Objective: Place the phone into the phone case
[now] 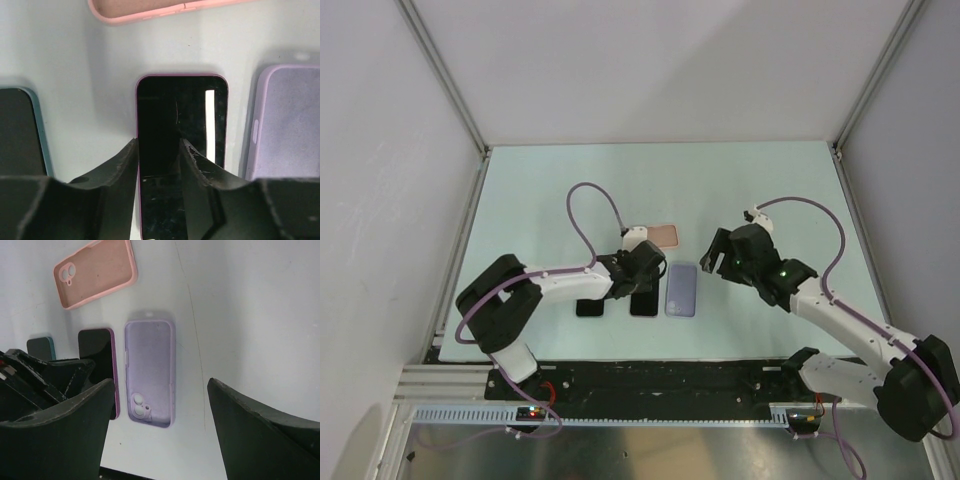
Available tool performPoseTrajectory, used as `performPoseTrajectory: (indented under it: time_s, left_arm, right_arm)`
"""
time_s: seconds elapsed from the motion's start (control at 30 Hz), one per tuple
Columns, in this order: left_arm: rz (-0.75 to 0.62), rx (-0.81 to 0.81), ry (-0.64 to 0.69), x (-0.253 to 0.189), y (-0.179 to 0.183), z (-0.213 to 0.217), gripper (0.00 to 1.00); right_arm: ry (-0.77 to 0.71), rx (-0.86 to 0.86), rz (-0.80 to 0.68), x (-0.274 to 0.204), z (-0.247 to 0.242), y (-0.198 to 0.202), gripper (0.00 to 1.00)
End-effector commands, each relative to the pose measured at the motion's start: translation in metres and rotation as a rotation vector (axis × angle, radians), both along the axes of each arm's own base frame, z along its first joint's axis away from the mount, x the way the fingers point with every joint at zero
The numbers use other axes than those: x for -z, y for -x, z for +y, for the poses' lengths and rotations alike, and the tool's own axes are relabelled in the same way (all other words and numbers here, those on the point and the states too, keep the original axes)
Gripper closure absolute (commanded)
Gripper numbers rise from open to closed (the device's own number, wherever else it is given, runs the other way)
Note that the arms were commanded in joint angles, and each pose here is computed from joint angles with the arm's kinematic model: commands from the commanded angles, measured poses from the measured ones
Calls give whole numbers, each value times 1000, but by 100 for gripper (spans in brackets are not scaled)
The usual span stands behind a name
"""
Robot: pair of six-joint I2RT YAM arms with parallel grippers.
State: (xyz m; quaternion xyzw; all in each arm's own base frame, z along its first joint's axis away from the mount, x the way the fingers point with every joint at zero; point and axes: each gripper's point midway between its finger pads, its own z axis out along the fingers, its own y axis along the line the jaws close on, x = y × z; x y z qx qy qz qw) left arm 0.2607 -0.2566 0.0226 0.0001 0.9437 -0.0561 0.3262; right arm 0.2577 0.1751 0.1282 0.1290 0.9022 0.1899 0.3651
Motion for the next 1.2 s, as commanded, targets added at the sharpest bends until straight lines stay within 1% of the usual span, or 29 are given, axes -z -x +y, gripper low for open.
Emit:
performPoseTrajectory:
  time_s: [0.0, 0.1, 0.17, 0.27, 0.4, 0.47, 0.53, 0.6, 0.67, 0.83, 1.07, 1.17]
  left_arm:
    - [-2, 176, -31, -6, 5, -11, 60]
    - [-14, 242, -29, -10, 1, -15, 61]
    - [-6, 265, -13, -9, -1, -16, 61]
    - [-11, 274, 31, -15, -4, -15, 59]
    - [-36, 295, 87, -29, -5, -11, 45]
    - [-32, 268, 108, -30, -4, -4, 41]
    - [-20, 207, 132, -30, -2, 6, 39]
    - [-9, 142, 154, -30, 1, 14, 41]
    - [2, 110, 177, -29, 4, 17, 43]
    - [18, 96, 190, -27, 8, 19, 47]
    - [45, 43, 199, -25, -8, 23, 57]
    - [68, 22, 187, -17, -15, 24, 60]
  right_arm:
    - [-52, -69, -60, -14, 12, -18, 19]
    - [-110, -139, -75, -19, 24, -31, 19]
    - [-116, -181, -75, -19, 33, -36, 19]
    - [-105, -244, -50, -14, 54, -29, 21]
    - [-129, -302, 14, -3, 84, -6, 28]
    - [-137, -322, 43, 2, 96, 5, 32]
    - [-149, -333, 72, 8, 106, 14, 38]
    - [-164, -346, 97, 12, 116, 23, 44]
    - [-173, -365, 120, 18, 127, 31, 49]
    - [-178, -395, 168, 34, 145, 46, 56]
    - [-189, -418, 212, 52, 159, 52, 68]
    - [-163, -404, 230, 64, 156, 51, 72]
